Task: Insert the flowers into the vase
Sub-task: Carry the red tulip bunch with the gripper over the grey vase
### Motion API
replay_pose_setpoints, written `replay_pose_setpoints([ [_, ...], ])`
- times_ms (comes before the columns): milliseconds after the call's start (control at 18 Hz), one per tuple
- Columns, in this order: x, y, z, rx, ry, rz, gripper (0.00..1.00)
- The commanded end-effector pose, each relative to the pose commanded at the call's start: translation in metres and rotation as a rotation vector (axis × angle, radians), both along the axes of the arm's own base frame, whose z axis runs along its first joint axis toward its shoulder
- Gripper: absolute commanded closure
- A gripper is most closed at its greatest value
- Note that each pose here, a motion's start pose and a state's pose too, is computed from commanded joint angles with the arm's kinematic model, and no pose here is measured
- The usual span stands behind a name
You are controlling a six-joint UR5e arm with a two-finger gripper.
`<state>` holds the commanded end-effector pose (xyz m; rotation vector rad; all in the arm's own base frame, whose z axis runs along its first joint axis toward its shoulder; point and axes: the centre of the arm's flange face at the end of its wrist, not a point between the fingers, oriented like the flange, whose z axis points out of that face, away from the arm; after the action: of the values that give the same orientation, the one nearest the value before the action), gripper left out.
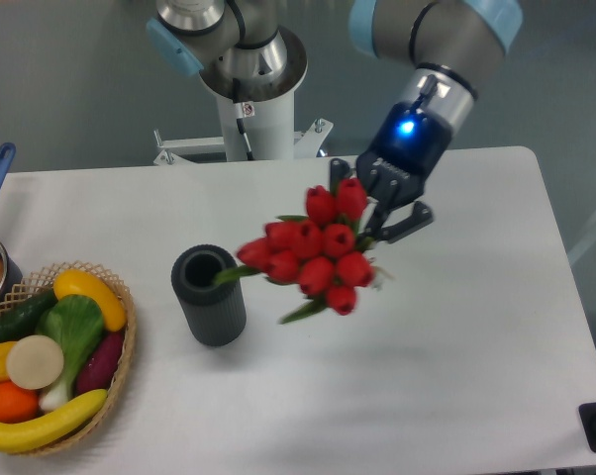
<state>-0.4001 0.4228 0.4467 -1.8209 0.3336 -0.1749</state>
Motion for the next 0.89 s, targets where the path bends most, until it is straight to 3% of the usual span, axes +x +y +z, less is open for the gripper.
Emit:
replay_pose_setpoints([
  [389,0.051,0.011,0.016,0.058,-0.041,-0.076,0.72],
  [500,0.067,0.006,0.026,0.095,-0.079,-0.093,0.72],
  [889,0.106,-0.004,0.039,0.135,-0.092,-0.125,0.72],
])
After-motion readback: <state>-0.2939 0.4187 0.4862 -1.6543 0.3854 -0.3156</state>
